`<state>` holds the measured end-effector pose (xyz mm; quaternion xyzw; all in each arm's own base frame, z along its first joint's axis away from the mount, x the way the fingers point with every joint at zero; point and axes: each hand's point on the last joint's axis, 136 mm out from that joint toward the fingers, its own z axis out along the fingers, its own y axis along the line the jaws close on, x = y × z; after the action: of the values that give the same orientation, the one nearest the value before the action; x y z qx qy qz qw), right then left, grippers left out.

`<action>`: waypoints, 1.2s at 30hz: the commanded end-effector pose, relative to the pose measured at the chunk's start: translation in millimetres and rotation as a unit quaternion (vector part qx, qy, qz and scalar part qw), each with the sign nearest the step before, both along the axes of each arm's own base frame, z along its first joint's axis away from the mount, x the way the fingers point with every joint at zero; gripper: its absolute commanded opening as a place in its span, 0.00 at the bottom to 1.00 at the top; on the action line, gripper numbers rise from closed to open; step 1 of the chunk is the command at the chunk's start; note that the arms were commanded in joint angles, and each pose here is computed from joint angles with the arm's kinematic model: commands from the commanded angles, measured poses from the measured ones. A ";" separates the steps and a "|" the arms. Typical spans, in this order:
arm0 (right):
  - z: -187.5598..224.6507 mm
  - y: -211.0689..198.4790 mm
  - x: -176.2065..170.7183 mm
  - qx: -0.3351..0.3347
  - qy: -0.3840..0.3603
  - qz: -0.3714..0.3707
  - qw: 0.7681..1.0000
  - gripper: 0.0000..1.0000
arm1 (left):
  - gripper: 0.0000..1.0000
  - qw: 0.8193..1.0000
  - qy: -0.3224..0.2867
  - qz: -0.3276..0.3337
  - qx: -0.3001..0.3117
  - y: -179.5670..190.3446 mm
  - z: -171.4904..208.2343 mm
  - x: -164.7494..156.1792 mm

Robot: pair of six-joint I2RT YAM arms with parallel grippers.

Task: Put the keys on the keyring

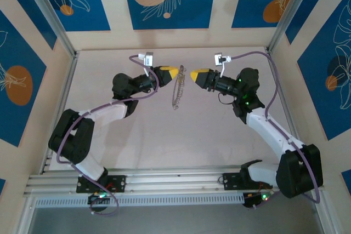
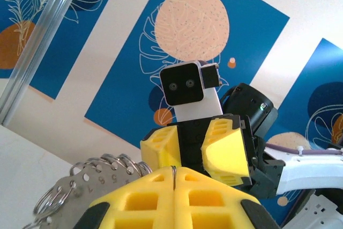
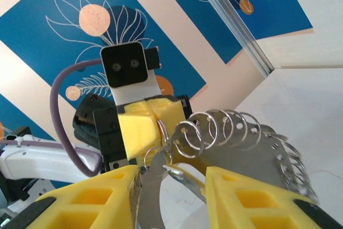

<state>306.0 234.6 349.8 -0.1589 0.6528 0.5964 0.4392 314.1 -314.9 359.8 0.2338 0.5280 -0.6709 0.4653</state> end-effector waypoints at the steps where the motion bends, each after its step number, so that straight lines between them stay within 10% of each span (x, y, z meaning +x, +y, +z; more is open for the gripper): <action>1: 30.7 7.5 0.1 0.029 -0.042 0.000 0.999 0.38 | 0.00 0.999 -0.029 0.013 -0.044 7.8 22.3 -6.7; 12: 27.3 31.6 1.4 0.032 -0.043 0.020 0.998 0.36 | 0.00 0.999 -0.023 0.009 -0.047 2.6 21.3 -7.6; 27: 16.4 39.9 1.2 0.024 -0.035 0.032 0.999 0.00 | 0.00 0.999 -0.024 0.010 -0.047 1.9 24.5 -9.1; 36: 19.3 31.6 2.3 0.024 -0.041 0.032 0.998 0.00 | 0.00 0.999 -0.031 0.000 -0.039 -1.8 26.6 -10.5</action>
<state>313.5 269.9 353.4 -0.1746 0.6342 0.6153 0.4343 312.4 -316.3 364.8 0.2134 0.5190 -0.6813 0.4700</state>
